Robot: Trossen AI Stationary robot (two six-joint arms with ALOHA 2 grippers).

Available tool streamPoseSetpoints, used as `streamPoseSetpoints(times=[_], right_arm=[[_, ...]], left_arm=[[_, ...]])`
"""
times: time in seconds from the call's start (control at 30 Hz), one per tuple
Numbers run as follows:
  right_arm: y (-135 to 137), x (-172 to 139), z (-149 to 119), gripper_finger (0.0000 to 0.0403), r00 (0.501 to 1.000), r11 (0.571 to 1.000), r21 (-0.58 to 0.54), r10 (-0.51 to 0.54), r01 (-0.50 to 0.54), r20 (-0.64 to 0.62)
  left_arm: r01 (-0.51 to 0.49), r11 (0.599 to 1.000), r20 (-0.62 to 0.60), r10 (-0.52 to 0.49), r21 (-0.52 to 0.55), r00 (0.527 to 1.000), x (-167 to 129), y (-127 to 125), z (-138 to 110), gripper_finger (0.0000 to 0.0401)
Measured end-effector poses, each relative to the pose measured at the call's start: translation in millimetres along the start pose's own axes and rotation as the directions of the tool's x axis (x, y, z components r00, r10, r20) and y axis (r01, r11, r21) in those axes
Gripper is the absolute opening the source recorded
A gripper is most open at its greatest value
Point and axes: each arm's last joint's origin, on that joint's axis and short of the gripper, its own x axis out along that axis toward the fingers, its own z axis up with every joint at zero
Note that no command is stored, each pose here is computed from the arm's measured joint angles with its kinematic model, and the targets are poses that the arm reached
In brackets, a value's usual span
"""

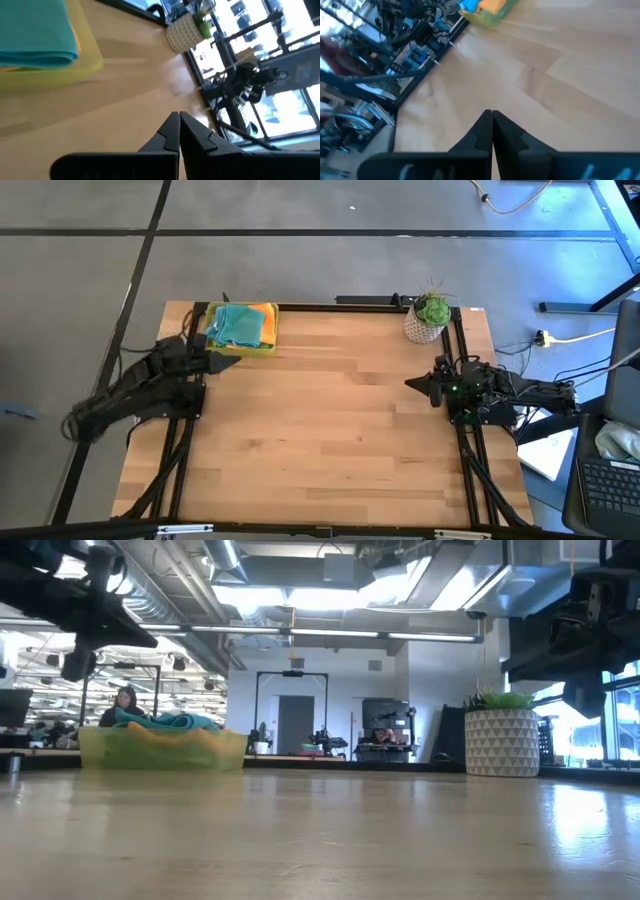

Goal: Fold microfiber towels
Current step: Return to Home Position

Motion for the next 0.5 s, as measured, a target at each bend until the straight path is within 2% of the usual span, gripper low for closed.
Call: streamPoseSetpoints(times=[0.13,0.2,0.37,0.5], right_arm=[[0.0,0.0,0.0,0.0012,1.0,0.99,-0.143,0.001,-0.001,0.0],[0.1,0.0,0.0,0.0011,1.0,0.984,-0.179,0.001,-0.001,-0.001],[0.9,0.0,0.1,0.001,1.0,0.993,-0.119,0.017,-0.018,-0.008],[3.3,-0.2,4.7,0.0016,0.997,0.996,-0.084,0.013,-0.006,0.073]], left_arm=[[-0.007,0.999,-0.019,0.008,0.035,1.0,18.7,-2.9,-8.0,0.0],[-0.015,0.998,-0.017,0.016,0.061,1.0,28.7,-2.8,-14.3,0.0],[-0.111,0.968,-0.026,0.12,0.226,0.992,40.1,4.9,-25.9,0.0],[-0.112,0.917,0.054,0.099,0.384,0.994,39.6,1.5,-21.5,0.0]])
